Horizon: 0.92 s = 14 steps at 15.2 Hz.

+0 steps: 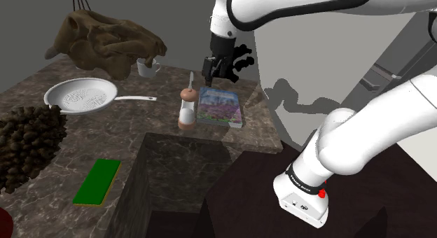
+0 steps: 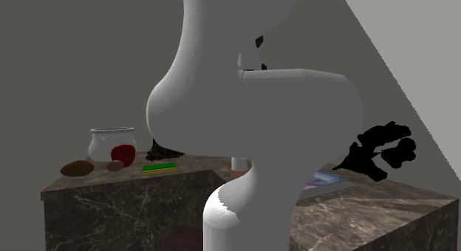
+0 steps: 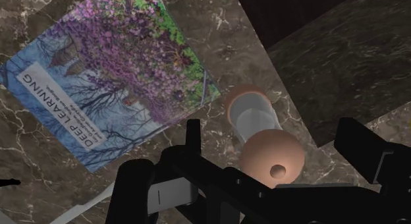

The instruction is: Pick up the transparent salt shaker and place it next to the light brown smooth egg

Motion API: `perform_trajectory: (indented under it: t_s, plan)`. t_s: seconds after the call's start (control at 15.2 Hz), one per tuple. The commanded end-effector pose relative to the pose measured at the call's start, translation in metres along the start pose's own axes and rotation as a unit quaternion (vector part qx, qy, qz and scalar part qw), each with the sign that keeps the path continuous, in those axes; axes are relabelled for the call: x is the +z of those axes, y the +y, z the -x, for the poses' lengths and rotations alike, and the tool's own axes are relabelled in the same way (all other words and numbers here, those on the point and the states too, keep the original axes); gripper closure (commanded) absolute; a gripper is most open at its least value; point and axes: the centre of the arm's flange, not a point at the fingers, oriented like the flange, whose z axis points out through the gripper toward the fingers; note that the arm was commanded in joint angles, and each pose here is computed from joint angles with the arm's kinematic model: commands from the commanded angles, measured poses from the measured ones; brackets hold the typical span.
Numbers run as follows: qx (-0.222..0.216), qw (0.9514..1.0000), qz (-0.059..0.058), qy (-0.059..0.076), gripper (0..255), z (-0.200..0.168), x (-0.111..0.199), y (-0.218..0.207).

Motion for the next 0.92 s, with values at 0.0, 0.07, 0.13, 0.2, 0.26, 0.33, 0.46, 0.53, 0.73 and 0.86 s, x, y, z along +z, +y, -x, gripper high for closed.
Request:
perform_trajectory:
  t_s: [0.0,0.07,0.13,0.2,0.26,0.33,0.46,0.53,0.73,0.86]
  plan:
    - [0.0,1.0,0.005,0.007,0,-0.021,0.013,-0.011]
    - [0.0,0.9999,0.008,0.01,0,-0.031,0.018,-0.016]
    - [-0.001,0.9999,0.01,0.013,0,-0.041,0.024,-0.022]
    - [-0.001,0.9998,0.013,0.016,0,-0.051,0.029,-0.027]
    - [-0.001,0.9997,0.016,0.019,0,-0.062,0.035,-0.032]
    - [-0.001,0.9996,0.019,0.022,0,-0.072,0.04,-0.037]
    - [-0.001,0.9994,0.023,0.027,0,-0.089,0.049,-0.045]
    - [-0.001,0.9994,0.023,0.027,0,-0.089,0.055,-0.045]
    - [-0.001,0.9994,0.023,0.027,0,-0.09,0.071,-0.044]
    - [-0.001,0.9994,0.023,0.027,0,-0.091,0.081,-0.044]
